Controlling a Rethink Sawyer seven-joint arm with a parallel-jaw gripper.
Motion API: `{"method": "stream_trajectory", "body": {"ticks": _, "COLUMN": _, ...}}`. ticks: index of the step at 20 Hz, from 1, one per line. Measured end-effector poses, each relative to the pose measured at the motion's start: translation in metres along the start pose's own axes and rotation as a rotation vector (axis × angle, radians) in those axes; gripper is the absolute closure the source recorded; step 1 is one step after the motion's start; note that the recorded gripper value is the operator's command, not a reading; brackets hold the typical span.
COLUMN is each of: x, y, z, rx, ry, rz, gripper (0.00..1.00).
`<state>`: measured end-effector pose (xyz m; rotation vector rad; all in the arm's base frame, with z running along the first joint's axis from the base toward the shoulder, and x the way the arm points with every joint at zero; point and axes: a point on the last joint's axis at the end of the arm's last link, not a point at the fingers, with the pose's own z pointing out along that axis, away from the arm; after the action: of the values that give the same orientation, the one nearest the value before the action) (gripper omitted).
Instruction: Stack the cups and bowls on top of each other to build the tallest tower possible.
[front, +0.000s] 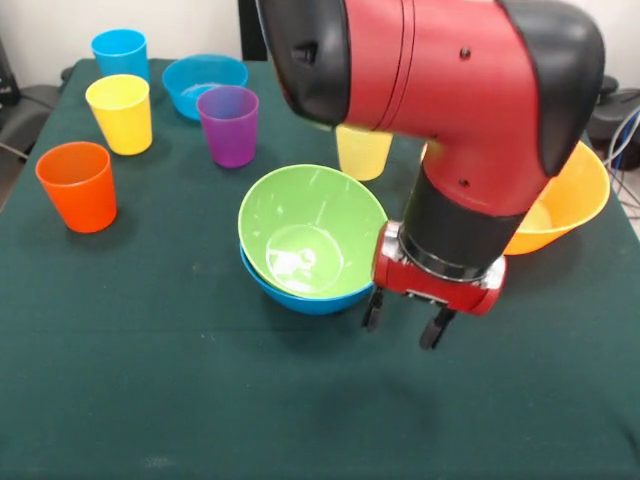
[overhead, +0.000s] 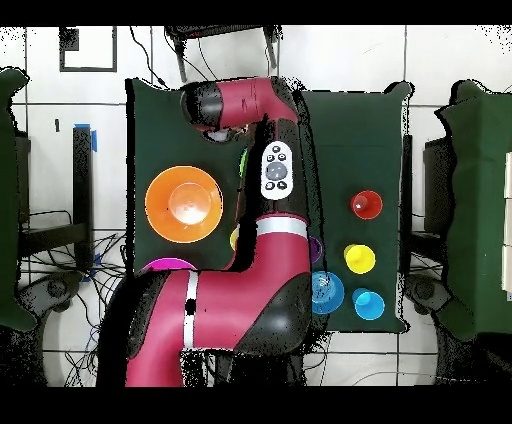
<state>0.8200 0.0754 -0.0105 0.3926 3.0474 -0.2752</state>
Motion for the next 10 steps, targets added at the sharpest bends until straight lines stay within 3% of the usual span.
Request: {"method": "stream_trajectory", "body": {"ticks": 10, "x": -0.026, "y": 0.0, "z": -0.056, "rx": -0.004, "ry": -0.08, "rz": 0.004, "gripper": 0.0}}
